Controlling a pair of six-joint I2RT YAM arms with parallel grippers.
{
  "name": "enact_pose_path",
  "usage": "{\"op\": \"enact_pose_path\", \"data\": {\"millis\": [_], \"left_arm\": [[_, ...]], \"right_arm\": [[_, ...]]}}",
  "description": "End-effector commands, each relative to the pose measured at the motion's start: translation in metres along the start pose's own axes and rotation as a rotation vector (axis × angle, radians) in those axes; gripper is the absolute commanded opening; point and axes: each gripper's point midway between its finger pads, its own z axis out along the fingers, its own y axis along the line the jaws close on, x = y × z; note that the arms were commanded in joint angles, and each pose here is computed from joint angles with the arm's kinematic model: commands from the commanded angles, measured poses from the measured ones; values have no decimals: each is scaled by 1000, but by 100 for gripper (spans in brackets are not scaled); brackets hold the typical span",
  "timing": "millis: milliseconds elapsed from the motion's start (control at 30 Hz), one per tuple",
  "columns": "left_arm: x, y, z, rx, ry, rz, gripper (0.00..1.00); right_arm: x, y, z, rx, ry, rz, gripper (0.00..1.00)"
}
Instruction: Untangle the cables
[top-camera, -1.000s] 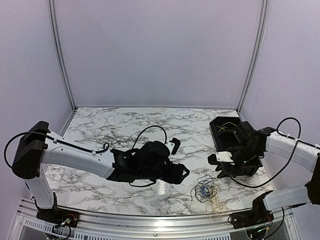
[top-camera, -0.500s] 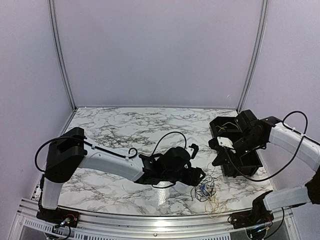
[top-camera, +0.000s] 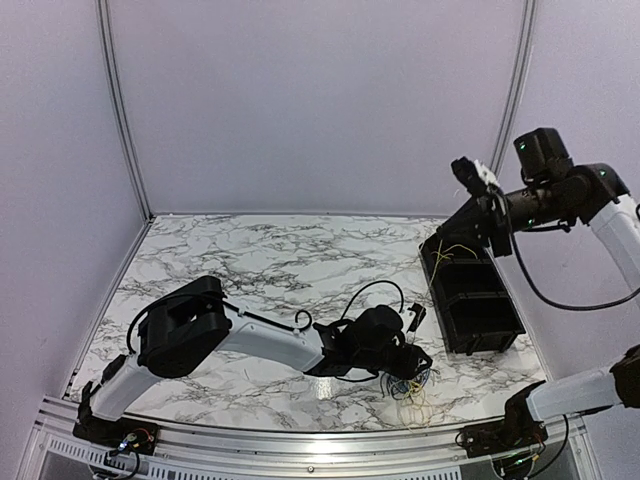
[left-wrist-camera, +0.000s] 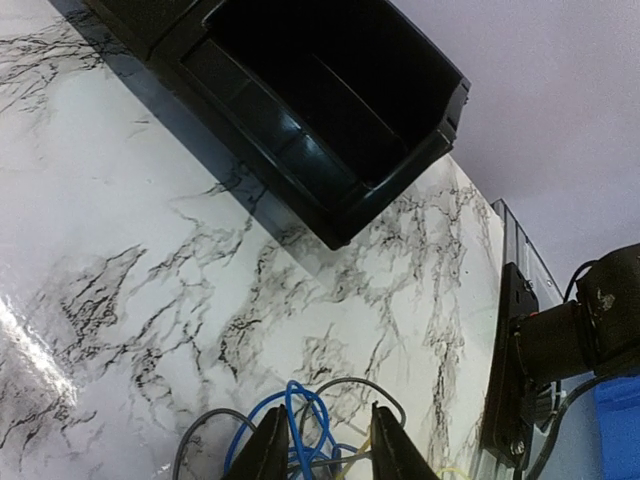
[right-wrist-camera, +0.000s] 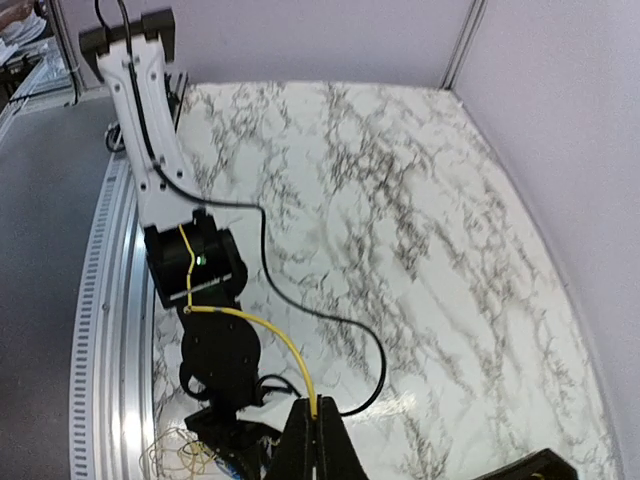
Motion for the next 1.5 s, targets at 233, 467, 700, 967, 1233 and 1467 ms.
{"op": "enact_pose_path", "data": {"millis": [233, 467, 700, 967, 1233, 1467], "left_arm": [[27, 6, 4, 56, 77, -17, 26], [30, 13, 1, 48, 89, -32, 24], [35, 18, -2, 41, 101, -43, 24], [43, 24, -1, 30, 118, -60, 25], [39, 29, -8, 20, 113, -58, 26], [24, 35, -34, -39, 66, -31, 30]], "right_arm": [[-168, -23, -87, 155, -339, -20, 0], [-244, -36, -153, 398, -536, -180, 0], [-300, -28, -237, 706, -779, -351, 0], [-346, 7, -333, 1038, -1046, -597, 0], [-344, 5, -342, 1176, -997, -692, 0], [-312, -37, -305, 1174, -834, -587, 0]]}}
